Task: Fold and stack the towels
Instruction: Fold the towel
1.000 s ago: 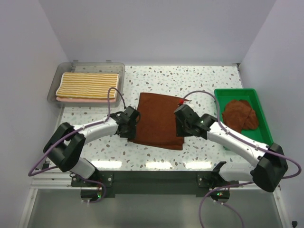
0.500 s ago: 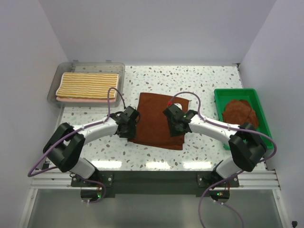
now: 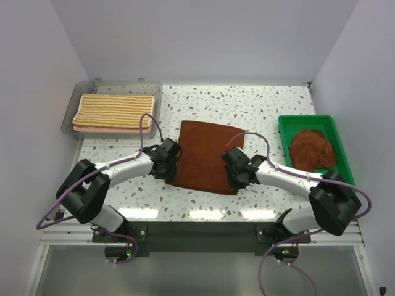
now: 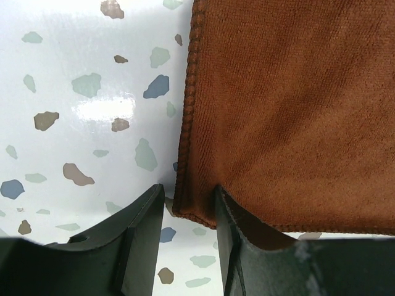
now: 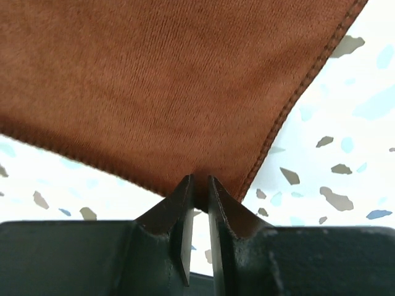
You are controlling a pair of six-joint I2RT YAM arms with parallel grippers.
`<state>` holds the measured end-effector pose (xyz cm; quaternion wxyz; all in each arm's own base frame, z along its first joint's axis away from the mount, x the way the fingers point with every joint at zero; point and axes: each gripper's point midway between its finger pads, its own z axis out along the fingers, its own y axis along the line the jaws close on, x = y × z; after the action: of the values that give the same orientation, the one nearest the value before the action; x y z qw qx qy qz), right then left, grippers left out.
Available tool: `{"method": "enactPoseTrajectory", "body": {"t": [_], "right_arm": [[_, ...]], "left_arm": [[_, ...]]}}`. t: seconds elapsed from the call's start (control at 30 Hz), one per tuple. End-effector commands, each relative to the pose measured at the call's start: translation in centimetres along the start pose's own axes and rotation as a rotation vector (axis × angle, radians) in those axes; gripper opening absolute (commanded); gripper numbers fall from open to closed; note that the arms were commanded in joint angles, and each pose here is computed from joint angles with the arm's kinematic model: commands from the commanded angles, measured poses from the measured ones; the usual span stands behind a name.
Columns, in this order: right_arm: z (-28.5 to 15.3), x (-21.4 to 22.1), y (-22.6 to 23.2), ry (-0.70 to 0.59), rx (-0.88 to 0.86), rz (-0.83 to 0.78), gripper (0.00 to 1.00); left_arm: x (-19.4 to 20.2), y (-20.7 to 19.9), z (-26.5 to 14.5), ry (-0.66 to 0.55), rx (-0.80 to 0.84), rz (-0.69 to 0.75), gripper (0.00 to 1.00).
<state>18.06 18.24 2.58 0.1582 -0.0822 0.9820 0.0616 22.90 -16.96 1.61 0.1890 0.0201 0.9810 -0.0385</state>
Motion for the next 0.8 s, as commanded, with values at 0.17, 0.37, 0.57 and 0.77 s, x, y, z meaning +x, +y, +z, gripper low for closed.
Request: {"method": "enactPoseTrajectory", "body": {"t": [0.17,0.37,0.57,0.77], "right_arm": [[0.2,0.6,0.8,-0.04,-0.086,0.016,0.17],[1.3,2.2,-0.2,-0.021,-0.067,0.022,0.17],[2.4,3.6,-1.3,0.001,-0.031,0.043,0.19],[2.5,3.5,-1.4,-0.01,-0.028,0.05,0.2]], "left_arm": [[-0.3,0.0,-0.6,-0.003,0.005,0.024,0.44],[-0.3,0.1,-1.0,-0.012,0.007,0.011,0.45],[-0.1,0.1,-1.3,-0.017,0.022,0.005,0.49],[-1.1,-0.6,-3.4,-0.074,0.083,-0.013,0.64]]}}
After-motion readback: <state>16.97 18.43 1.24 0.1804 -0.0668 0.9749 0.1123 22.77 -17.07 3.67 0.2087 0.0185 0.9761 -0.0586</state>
